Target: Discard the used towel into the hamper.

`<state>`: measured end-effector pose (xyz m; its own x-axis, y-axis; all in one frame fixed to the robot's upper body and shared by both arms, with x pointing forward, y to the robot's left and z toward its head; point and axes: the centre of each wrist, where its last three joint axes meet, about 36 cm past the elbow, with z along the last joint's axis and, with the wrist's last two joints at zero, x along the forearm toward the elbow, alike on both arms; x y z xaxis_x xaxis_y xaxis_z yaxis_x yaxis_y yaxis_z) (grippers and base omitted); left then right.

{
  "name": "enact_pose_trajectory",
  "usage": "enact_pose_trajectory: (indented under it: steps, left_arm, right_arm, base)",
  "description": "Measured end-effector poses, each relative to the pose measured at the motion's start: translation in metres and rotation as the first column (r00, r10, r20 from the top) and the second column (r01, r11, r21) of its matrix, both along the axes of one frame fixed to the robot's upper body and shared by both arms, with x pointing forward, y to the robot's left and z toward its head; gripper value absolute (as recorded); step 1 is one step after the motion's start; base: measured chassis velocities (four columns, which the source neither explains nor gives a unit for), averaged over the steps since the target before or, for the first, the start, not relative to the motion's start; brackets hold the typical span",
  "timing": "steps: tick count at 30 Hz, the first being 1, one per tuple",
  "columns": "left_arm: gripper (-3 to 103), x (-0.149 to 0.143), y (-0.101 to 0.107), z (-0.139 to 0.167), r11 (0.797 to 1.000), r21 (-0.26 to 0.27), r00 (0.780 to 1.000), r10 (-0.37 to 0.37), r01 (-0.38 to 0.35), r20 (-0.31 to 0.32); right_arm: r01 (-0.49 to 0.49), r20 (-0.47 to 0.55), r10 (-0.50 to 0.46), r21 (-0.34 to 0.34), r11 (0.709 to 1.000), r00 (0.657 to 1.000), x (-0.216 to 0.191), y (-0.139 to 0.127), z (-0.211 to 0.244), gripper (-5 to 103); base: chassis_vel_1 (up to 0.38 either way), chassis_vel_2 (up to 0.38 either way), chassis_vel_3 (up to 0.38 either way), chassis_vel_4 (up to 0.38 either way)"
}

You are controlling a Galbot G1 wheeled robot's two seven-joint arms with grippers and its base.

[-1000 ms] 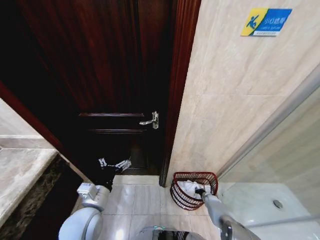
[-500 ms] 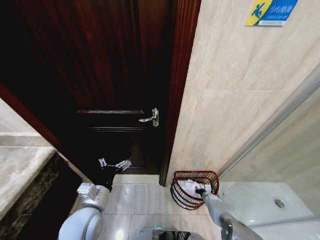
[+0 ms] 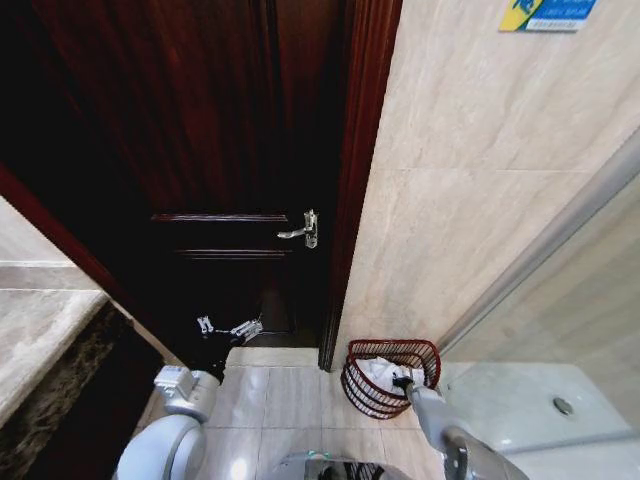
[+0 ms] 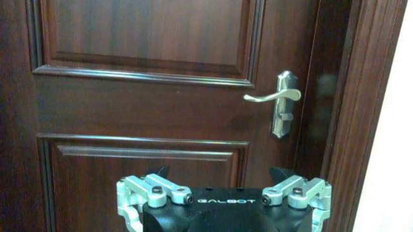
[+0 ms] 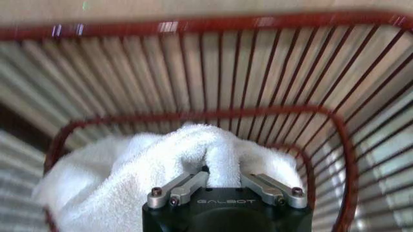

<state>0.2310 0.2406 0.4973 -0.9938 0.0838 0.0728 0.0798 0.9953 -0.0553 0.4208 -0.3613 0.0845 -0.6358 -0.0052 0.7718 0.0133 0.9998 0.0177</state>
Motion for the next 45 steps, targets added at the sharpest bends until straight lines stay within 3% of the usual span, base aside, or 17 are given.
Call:
enact_pose_trajectory:
  steps: [2, 7, 11, 13, 14, 16, 19, 21, 22, 24, 26, 28, 34, 41, 45]
  left_arm:
    - [100, 0.000, 0.000, 0.000, 1.000, 0.000, 1.000, 0.000, 0.000, 0.000]
    - [100, 0.000, 0.000, 0.000, 1.000, 0.000, 1.000, 0.000, 0.000, 0.000]
    - [100, 0.000, 0.000, 0.000, 1.000, 0.000, 1.000, 0.000, 0.000, 0.000]
    - [100, 0.000, 0.000, 0.000, 1.000, 0.000, 1.000, 0.000, 0.000, 0.000]
    - [100, 0.000, 0.000, 0.000, 1.000, 0.000, 1.000, 0.000, 0.000, 0.000]
    - [100, 0.000, 0.000, 0.000, 1.000, 0.000, 1.000, 0.000, 0.000, 0.000]
    - [100, 0.000, 0.000, 0.000, 1.000, 0.000, 1.000, 0.000, 0.000, 0.000]
    - [100, 0.000, 0.000, 0.000, 1.000, 0.000, 1.000, 0.000, 0.000, 0.000]
    - [100, 0.000, 0.000, 0.000, 1.000, 0.000, 1.000, 0.000, 0.000, 0.000]
    - [100, 0.000, 0.000, 0.000, 1.000, 0.000, 1.000, 0.000, 0.000, 0.000]
    - [100, 0.000, 0.000, 0.000, 1.000, 0.000, 1.000, 0.000, 0.000, 0.000]
    - [100, 0.000, 0.000, 0.000, 1.000, 0.000, 1.000, 0.000, 0.000, 0.000]
    - [100, 0.000, 0.000, 0.000, 1.000, 0.000, 1.000, 0.000, 0.000, 0.000]
    - [100, 0.000, 0.000, 0.000, 1.000, 0.000, 1.000, 0.000, 0.000, 0.000]
    - [100, 0.000, 0.000, 0.000, 1.000, 0.000, 1.000, 0.000, 0.000, 0.000]
  right_arm:
    - [0.008, 0.024, -0.008, 0.007, 1.000, 1.000, 0.002, -0.001, 0.003, 3]
    - [0.011, 0.164, -0.017, 0.035, 0.999, 0.986, 0.002, -0.005, 0.011, 22]
    - [-0.031, 0.173, 0.025, 0.030, 0.999, 0.985, -0.015, -0.007, 0.014, 38]
    - [-0.044, 0.175, 0.038, 0.030, 0.999, 0.984, -0.019, -0.007, 0.016, 38]
    - [-0.078, 0.175, 0.072, 0.028, 0.997, 0.982, -0.032, -0.008, 0.022, 50]
    - [-0.094, 0.179, 0.088, 0.026, 0.995, 0.980, -0.036, -0.009, 0.027, 50]
    - [-0.152, 0.188, 0.148, 0.008, 0.988, 0.971, -0.054, -0.011, 0.042, 66]
    - [-0.166, 0.187, 0.163, 0.004, 0.986, 0.969, -0.058, -0.012, 0.044, 66]
    - [-0.199, 0.190, 0.196, -0.007, 0.980, 0.962, -0.072, -0.016, 0.052, 77]
    - [-0.192, 0.214, 0.189, -0.009, 0.981, 0.958, -0.084, -0.017, 0.064, 88]
    - [-0.181, 0.228, 0.178, -0.010, 0.983, 0.957, -0.084, -0.017, 0.068, 88]
    - [-0.164, 0.254, 0.161, -0.007, 0.986, 0.954, -0.081, -0.016, 0.081, 97]
    - [-0.169, 0.264, 0.163, 0.000, 0.986, 0.951, -0.082, -0.011, 0.099, 100]
    - [-0.114, 0.290, 0.117, -0.029, 0.993, 0.950, -0.072, -0.001, 0.074, 100]
    - [-0.077, 0.379, 0.078, -0.018, 0.997, 0.922, -0.084, 0.008, 0.094, 100]
  base:
    - [0.000, 0.000, 0.000, 0.000]
    - [0.000, 0.000, 0.000, 0.000]
    - [0.000, 0.000, 0.000, 0.000]
    - [0.000, 0.000, 0.000, 0.000]
    - [0.000, 0.000, 0.000, 0.000]
    - [0.000, 0.000, 0.000, 0.000]
    - [0.000, 0.000, 0.000, 0.000]
    - [0.000, 0.000, 0.000, 0.000]
    - [0.000, 0.000, 0.000, 0.000]
    - [0.000, 0.000, 0.000, 0.000]
    - [0.000, 0.000, 0.000, 0.000]
    - [0.000, 0.000, 0.000, 0.000]
    - [0.000, 0.000, 0.000, 0.000]
    - [0.000, 0.000, 0.000, 0.000]
    - [0.000, 0.000, 0.000, 0.000]
